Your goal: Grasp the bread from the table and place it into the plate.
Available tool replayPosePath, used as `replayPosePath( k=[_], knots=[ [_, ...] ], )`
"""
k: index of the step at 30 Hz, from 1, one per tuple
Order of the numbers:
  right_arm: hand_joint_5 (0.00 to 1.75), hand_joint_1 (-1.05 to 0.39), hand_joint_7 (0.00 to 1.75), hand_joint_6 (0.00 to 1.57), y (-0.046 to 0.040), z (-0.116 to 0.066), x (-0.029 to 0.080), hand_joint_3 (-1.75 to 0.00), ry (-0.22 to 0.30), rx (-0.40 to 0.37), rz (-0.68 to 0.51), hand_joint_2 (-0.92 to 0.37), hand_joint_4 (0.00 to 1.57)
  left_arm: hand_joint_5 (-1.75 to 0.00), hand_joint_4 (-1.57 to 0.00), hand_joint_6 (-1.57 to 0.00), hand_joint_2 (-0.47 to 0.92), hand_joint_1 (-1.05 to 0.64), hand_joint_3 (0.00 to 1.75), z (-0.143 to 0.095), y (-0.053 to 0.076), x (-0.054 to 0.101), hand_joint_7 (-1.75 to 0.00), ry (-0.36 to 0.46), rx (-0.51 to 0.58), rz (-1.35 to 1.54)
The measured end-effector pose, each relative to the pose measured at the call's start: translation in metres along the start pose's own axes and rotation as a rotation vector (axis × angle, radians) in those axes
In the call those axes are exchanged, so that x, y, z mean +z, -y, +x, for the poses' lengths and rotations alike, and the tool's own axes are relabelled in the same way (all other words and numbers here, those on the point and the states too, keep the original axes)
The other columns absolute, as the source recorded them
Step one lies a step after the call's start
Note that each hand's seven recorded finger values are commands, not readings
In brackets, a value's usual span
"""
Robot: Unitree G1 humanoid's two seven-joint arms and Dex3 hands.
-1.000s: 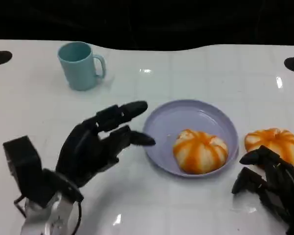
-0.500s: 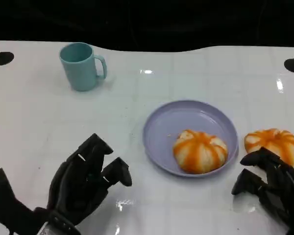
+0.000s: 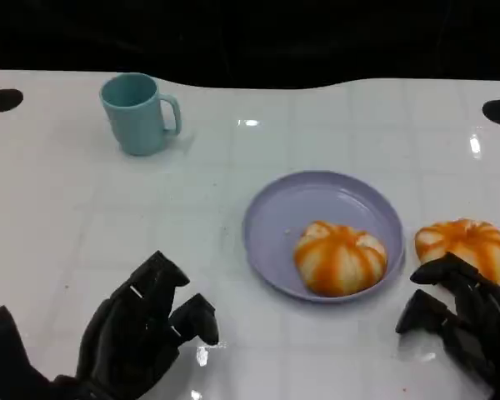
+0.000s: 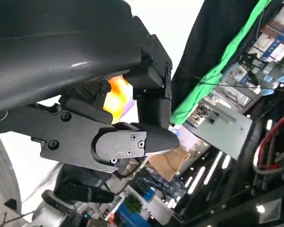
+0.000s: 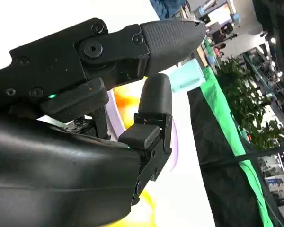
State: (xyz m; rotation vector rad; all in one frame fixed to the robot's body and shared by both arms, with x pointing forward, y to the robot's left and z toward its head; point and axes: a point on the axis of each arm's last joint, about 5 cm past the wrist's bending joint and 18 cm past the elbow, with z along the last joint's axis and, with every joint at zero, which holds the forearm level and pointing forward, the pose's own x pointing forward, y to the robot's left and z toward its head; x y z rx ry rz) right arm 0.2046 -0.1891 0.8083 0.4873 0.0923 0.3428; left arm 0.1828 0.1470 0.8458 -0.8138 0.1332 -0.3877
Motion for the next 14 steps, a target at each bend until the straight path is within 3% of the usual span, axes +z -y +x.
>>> replayPosePath(
  k=[14],
  knots=[
    [1.58, -0.55, 1.18, 0.63, 0.0003, -0.0005, -0.0003, -0.22, 0.004, 0.003, 0.0, -0.92, 0.65, -1.75, -0.85, -0.63, 0.92, -0.56, 0.33, -0.0012, -0.0054, -0.0048, -1.75, -0.024, 0.021, 0.015]
  ],
)
